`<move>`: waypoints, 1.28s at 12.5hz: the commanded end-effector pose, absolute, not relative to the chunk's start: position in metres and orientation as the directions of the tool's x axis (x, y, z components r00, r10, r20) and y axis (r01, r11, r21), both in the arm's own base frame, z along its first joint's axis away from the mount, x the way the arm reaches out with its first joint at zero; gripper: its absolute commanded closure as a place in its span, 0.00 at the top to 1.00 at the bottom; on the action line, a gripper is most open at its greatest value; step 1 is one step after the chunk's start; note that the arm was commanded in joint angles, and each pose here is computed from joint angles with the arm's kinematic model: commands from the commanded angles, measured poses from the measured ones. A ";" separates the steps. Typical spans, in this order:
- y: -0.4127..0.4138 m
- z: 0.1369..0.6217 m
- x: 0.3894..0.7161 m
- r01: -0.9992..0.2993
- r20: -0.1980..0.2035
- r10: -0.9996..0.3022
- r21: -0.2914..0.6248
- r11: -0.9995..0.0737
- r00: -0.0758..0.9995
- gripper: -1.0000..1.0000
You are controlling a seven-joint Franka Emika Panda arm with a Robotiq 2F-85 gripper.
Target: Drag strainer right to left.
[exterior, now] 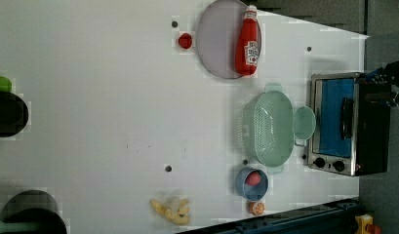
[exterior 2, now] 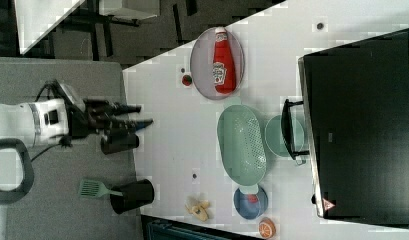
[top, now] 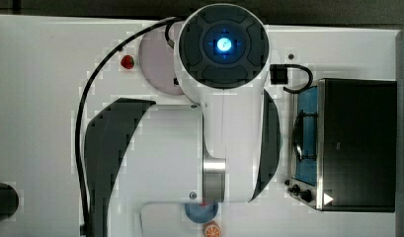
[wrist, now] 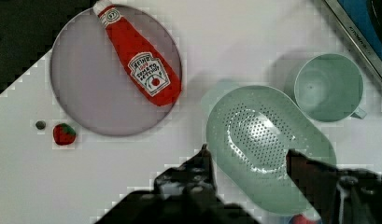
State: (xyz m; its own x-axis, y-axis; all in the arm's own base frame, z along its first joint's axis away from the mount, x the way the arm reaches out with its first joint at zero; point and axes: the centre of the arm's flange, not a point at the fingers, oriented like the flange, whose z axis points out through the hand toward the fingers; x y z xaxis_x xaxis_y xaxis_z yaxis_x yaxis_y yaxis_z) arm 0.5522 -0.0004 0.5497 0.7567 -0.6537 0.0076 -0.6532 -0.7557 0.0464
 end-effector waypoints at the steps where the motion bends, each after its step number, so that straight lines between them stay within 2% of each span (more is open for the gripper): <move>1: -0.029 0.676 0.380 -0.789 0.035 -0.788 0.018 -0.614 0.615 0.79; 3: -0.028 0.670 0.382 -0.787 0.027 -0.786 0.025 -0.617 0.617 1.00; 6: -0.022 0.635 0.397 -0.777 -0.001 -0.778 0.065 -0.627 0.628 1.00; 10: -0.015 0.533 0.436 -0.784 -0.040 -0.793 0.127 -0.608 0.609 1.00; 12: -0.012 0.473 0.455 -0.826 -0.033 -0.836 0.136 -0.547 0.548 1.00; 16: -0.010 0.355 0.485 -0.940 0.013 -0.943 0.089 -0.329 0.331 1.00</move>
